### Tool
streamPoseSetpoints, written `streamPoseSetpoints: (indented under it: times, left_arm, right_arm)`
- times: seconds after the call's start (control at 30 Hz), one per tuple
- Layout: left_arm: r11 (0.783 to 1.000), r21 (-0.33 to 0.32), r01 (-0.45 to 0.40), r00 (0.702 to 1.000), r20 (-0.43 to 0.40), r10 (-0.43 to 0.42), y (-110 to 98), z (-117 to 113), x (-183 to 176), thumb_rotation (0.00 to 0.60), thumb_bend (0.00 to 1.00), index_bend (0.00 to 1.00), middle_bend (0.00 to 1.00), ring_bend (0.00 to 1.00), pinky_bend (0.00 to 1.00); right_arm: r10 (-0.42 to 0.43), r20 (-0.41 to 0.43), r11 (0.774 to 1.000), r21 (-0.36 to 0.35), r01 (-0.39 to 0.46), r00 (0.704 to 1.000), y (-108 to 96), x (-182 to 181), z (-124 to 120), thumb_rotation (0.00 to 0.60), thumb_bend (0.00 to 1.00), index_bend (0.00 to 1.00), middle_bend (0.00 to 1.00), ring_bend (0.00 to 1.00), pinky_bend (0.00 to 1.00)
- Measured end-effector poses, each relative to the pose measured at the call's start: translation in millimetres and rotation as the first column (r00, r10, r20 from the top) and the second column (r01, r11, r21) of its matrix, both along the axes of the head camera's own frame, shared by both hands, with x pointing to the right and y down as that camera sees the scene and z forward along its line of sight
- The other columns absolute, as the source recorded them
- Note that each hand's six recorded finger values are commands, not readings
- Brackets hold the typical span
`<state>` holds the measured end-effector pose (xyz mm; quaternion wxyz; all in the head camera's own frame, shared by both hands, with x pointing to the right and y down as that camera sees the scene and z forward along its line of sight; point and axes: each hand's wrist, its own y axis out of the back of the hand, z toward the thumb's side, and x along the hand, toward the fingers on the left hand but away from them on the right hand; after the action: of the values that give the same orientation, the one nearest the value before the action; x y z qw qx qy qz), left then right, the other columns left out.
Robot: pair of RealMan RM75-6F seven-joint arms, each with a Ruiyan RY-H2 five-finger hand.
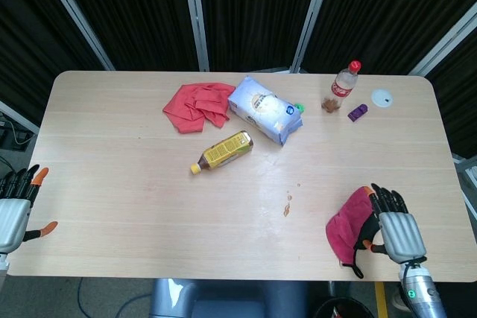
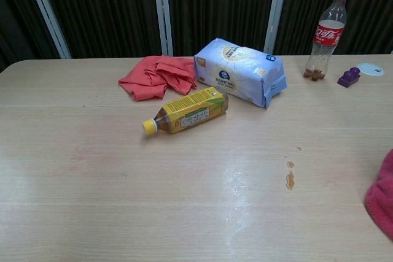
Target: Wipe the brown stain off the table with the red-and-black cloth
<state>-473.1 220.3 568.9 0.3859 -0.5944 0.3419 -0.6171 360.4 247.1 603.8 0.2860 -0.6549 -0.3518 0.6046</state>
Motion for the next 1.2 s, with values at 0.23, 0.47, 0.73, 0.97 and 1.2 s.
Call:
streamPoseSetpoints:
  times: [0.23,0.47,0.73,0.97,1.2]
  left_arm:
    - [1.0,-0.003,0.004,1.0,-0.006,-0.004,-1,1,0,0.552,0.0,0.0,0.0,0.0,0.0]
    - [1.0,-0.008,0.007,1.0,-0.007,-0.007,-1,2,0,0.553,0.0,0.0,0.0,0.0,0.0]
    - [1.0,-0.002,0.006,1.0,0.0,-0.006,-2,3,-1,0.556,0.0,0.0,0.0,0.0,0.0]
    - [1.0,-0.003,0.009,1.0,0.001,-0.009,-2,3,-1,0.554,0.0,0.0,0.0,0.0,0.0]
    - [1.0,-0.003,0.011,1.0,-0.002,-0.011,-2,3,-1,0.556,0.0,0.0,0.0,0.0,0.0]
  right_arm:
    - [0.041,-0.005,0.998,-0.054,-0.041,0.999,5,-26,36,0.6,0.0,0.0,0.0,0.0,0.04]
    - [0.074,-0.054,0.993,-0.085,-0.079,0.996,6,-22,59,0.6,0.0,0.0,0.0,0.0,0.04]
    - [0.1,-0.057,0.985,-0.137,-0.107,0.993,18,-25,76,0.6,0.0,0.0,0.0,0.0,0.04]
    - [0.09,-0.079,0.981,-0.165,-0.102,0.993,21,-30,88,0.6,0.01,0.0,0.0,0.0,0.04]
    - [0.086,-0.123,0.977,-0.182,-0.107,0.989,22,-24,101,0.6,0.08,0.0,0.0,0.0,0.04]
